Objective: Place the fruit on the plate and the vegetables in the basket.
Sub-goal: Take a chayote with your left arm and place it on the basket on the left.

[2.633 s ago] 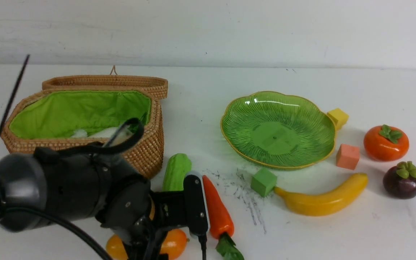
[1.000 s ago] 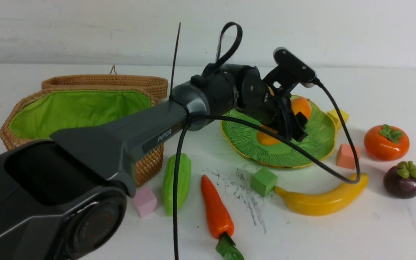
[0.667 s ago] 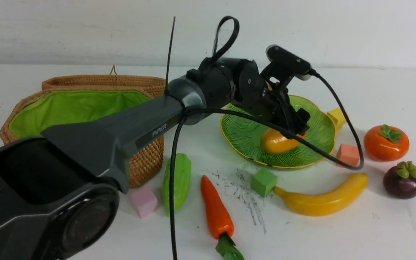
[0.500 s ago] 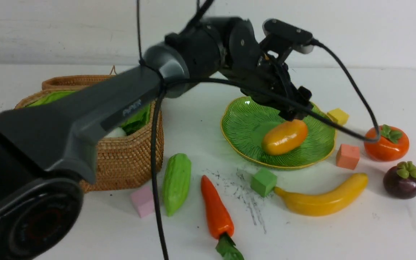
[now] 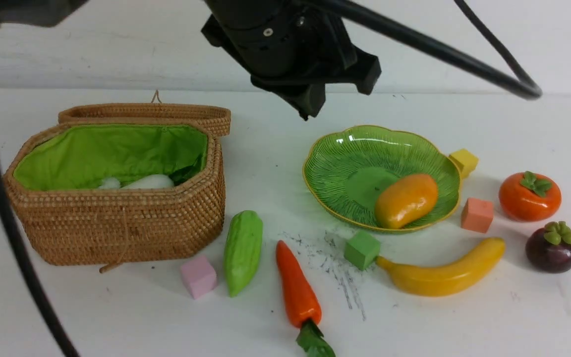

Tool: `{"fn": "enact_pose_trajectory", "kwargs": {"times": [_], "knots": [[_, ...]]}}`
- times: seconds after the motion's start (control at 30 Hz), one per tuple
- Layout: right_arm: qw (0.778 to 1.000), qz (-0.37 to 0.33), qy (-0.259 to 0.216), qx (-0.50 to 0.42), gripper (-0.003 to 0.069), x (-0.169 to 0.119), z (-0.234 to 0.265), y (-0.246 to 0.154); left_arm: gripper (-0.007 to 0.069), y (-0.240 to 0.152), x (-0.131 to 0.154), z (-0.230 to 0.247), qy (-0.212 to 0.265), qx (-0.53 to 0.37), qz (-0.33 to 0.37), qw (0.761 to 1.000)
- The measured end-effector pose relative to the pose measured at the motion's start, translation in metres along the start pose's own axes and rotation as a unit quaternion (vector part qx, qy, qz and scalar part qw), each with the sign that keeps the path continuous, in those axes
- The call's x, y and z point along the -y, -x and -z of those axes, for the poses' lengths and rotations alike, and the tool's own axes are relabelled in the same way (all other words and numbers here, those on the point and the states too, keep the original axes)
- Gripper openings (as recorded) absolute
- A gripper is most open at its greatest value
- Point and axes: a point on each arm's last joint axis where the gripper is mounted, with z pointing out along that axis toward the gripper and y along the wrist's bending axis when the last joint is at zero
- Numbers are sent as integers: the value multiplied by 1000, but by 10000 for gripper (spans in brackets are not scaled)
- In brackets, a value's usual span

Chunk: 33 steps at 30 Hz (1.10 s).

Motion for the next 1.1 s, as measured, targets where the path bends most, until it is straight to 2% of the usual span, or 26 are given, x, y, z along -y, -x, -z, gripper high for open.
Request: {"fn": "enact_pose_trajectory", "kwargs": {"times": [0.13, 0.27, 0.4, 0.53, 0.7, 0.73, 0.83, 0.97, 1.1], "knots": [[1000, 0, 1, 1, 206, 0, 0, 0, -13, -31, -6, -11, 18, -56, 37, 998], [1000, -1, 2, 1, 211, 0, 0, 0, -13, -87, -16, -61, 54, -177, 67, 981], [1000, -2, 4, 2, 212, -1, 0, 0, 5, -111, -23, -94, 71, -177, 78, 979], [1000, -5, 12, 12, 212, -2, 0, 2, 128, -115, -28, -124, 86, -145, 70, 983], [1000, -7, 16, 13, 212, -3, 0, 2, 367, -116, -37, -153, 137, -128, 68, 980], [1000, -7, 16, 13, 212, -3, 0, 2, 384, -117, -38, -155, 139, -129, 69, 979], [1000, -7, 14, 8, 212, -3, 0, 1, 498, -117, -44, -165, 174, -115, 79, 975], [1000, -6, 12, 0, 212, -2, -2, -1, 539, -116, -46, -177, 179, -94, 77, 976], [1000, -4, 12, -14, 215, -3, -8, -7, 542, -116, -46, -190, 175, -80, 65, 979]]}}
